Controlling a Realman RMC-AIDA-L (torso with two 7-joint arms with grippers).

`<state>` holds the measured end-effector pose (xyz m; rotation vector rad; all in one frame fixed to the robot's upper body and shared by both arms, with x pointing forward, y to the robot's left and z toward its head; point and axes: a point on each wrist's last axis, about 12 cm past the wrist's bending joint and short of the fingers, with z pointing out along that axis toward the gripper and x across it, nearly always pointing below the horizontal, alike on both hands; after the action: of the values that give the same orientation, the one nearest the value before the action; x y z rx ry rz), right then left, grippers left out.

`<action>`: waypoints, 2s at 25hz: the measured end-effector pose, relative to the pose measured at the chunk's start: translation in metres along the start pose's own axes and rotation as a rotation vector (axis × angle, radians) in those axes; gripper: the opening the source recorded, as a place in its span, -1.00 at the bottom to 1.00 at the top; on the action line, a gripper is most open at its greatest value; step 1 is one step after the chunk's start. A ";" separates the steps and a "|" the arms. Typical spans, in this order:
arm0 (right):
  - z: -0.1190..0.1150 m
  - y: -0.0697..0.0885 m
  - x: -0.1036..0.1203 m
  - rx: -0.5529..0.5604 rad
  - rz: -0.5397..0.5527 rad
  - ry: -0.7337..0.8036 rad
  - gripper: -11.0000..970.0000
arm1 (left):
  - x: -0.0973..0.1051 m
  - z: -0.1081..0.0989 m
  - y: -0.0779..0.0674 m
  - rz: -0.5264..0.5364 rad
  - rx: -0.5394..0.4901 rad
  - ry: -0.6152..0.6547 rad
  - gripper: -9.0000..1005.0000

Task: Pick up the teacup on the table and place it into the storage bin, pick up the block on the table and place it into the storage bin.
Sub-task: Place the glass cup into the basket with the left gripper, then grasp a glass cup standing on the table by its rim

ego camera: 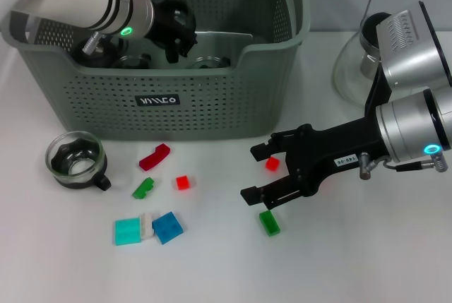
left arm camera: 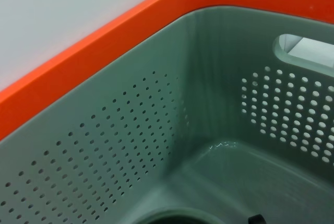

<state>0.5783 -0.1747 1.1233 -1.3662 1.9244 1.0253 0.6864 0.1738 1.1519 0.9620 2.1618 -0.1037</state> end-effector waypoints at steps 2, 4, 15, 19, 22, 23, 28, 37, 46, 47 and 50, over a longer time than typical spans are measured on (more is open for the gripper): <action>0.000 0.000 0.000 0.000 0.000 -0.001 0.93 | 0.001 0.000 0.000 -0.001 0.000 0.002 -0.85; 0.000 0.000 0.000 0.000 0.001 -0.004 0.93 | 0.002 0.000 0.000 -0.001 0.000 0.003 -0.85; 0.002 0.000 0.003 0.007 -0.003 -0.002 0.93 | 0.002 0.000 0.000 0.005 0.001 0.003 -0.16; 0.001 -0.001 0.003 0.009 0.000 -0.004 0.93 | -0.002 -0.006 0.005 -0.008 -0.005 -0.010 0.17; 0.001 -0.001 0.004 0.009 0.008 -0.004 0.93 | -0.007 -0.023 0.012 -0.026 -0.003 -0.039 0.48; 0.001 -0.001 0.004 0.010 0.013 -0.005 0.93 | -0.008 -0.028 0.013 -0.033 0.001 -0.047 0.50; 0.000 -0.001 0.006 0.012 0.014 -0.006 0.92 | -0.022 -0.073 0.022 -0.096 0.051 -0.151 0.58; -0.002 -0.001 0.007 0.014 -0.018 -0.010 0.92 | 0.006 -0.164 0.000 0.020 0.371 -0.459 0.67; 0.004 0.002 0.011 0.006 -0.055 -0.053 0.92 | 0.071 -0.174 -0.026 0.254 0.515 -0.331 0.66; 0.005 0.002 0.012 0.002 -0.052 -0.064 0.92 | 0.079 -0.173 -0.026 0.265 0.510 -0.299 0.66; 0.009 0.004 0.014 -0.013 -0.060 -0.111 0.92 | 0.097 -0.170 -0.024 0.297 0.476 -0.225 0.66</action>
<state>0.5700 -0.1742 1.1082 -1.3377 1.7888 1.0635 0.5255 0.2756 1.2029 1.4536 1.7970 -0.5729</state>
